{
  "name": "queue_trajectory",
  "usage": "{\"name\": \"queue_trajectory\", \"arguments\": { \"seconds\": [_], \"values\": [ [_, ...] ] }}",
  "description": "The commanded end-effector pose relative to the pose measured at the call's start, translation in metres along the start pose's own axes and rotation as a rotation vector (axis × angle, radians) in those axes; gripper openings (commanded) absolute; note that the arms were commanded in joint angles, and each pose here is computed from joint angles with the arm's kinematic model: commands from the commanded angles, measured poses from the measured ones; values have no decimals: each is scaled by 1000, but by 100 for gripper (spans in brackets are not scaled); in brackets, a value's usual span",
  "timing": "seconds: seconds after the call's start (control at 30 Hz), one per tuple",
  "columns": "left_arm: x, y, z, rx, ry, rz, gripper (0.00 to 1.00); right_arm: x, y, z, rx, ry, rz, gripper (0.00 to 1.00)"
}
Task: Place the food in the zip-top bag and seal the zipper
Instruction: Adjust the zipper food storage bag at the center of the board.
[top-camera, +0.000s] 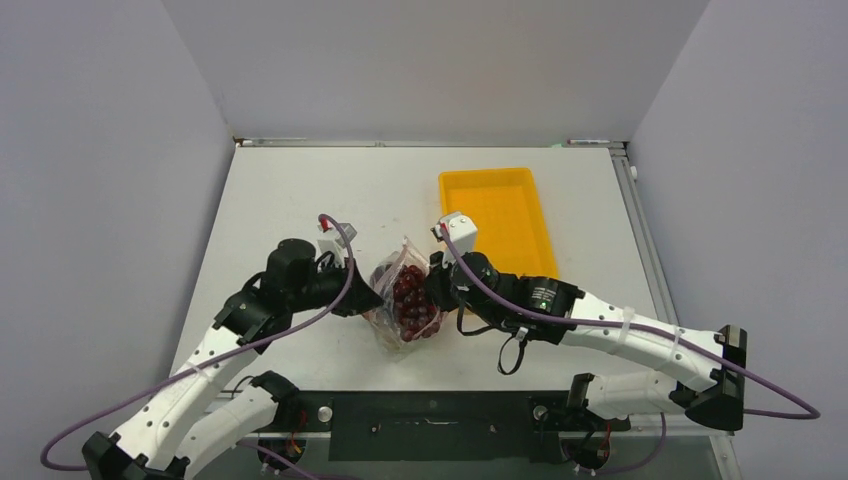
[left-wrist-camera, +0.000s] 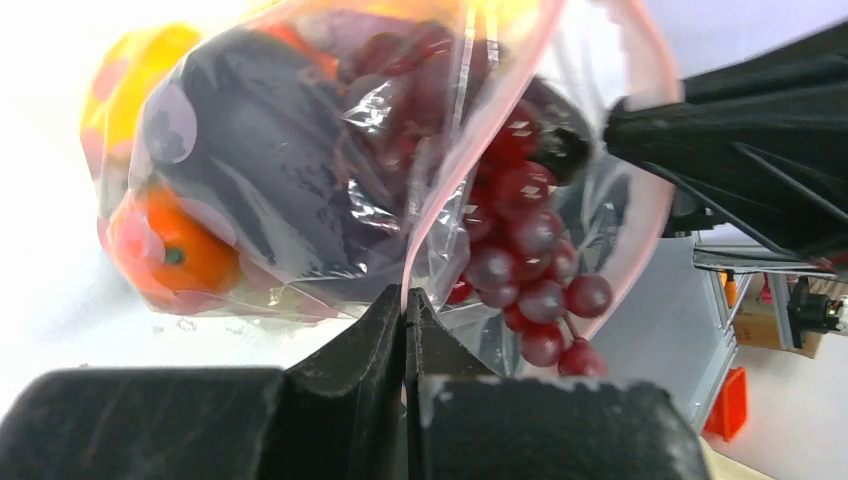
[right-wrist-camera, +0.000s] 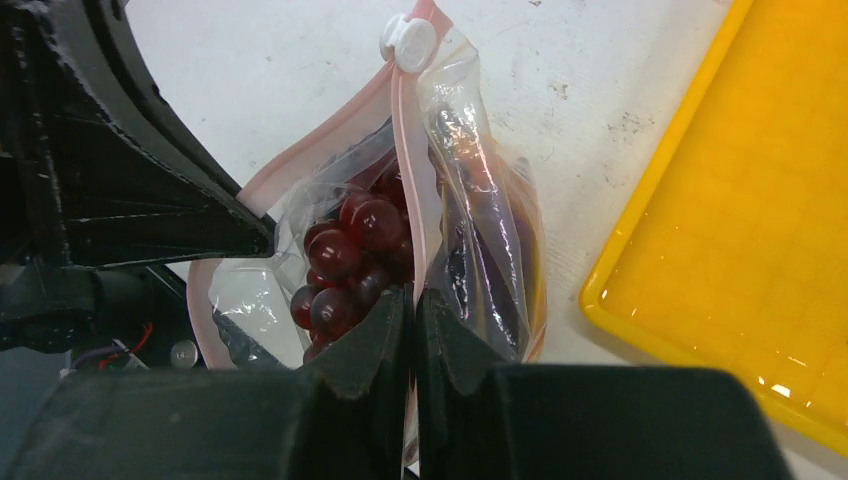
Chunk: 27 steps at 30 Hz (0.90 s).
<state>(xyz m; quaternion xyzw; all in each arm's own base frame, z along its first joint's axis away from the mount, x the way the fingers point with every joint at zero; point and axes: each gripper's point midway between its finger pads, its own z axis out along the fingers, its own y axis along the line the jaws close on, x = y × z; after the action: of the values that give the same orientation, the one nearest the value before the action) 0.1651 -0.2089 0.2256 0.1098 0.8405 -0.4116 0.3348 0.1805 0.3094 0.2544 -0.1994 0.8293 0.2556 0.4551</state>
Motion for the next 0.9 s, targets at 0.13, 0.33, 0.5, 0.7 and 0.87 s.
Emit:
{"name": "queue_trajectory", "arguments": {
  "seconds": [0.13,0.33,0.5,0.7,0.87],
  "values": [
    [-62,-66,-32,167,-162,57,0,-91,23,-45,-66,-217,51,5],
    [-104,-110,-87,269,-404,98,0,-130,45,-75,-151,-305,58,5],
    [-83,-75,-54,183,-328,24,0,-89,35,-40,-76,-224,26,5],
    [-48,-27,-12,66,-208,-51,0,-52,23,-16,-20,-159,15,5],
    [-62,-35,-13,44,-145,-34,0,-83,28,-31,-23,-201,8,5]
  ]
}}
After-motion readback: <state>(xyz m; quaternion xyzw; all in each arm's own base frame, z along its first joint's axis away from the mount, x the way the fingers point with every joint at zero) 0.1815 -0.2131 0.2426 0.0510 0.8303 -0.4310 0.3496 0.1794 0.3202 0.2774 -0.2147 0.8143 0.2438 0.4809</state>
